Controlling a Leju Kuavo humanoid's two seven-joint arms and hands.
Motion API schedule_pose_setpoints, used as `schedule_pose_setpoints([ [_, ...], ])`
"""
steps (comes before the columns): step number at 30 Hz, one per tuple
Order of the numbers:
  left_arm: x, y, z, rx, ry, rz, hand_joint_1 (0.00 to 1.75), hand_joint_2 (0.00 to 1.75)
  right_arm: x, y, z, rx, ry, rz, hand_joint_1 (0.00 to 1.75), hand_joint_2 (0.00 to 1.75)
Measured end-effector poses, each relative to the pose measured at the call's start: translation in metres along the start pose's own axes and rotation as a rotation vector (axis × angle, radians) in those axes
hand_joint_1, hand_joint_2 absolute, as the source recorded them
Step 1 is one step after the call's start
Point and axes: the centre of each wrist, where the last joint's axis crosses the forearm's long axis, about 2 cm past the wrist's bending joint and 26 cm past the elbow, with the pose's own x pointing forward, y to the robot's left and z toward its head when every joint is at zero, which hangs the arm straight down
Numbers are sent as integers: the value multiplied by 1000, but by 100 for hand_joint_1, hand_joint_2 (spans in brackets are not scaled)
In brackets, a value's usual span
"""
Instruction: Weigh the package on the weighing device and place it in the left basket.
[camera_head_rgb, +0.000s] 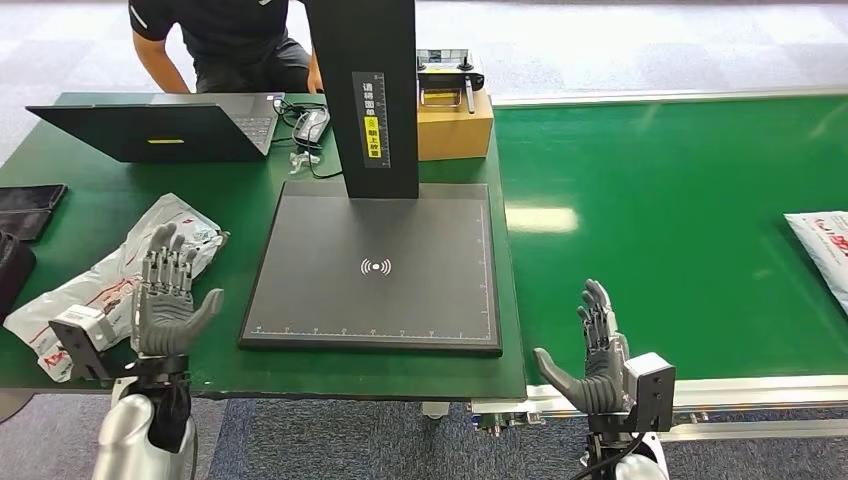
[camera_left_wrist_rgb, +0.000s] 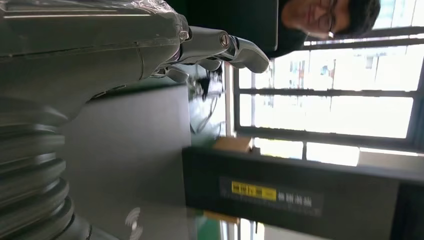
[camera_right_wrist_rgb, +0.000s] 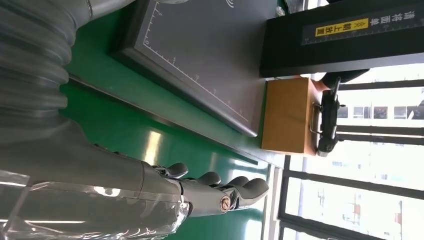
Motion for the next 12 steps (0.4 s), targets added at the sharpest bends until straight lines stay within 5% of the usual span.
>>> schedule_pose_setpoints([
  [12, -3, -65, 32, -156, 51, 185, 0, 175, 2, 14, -10, 64, -31, -28, 0, 175],
])
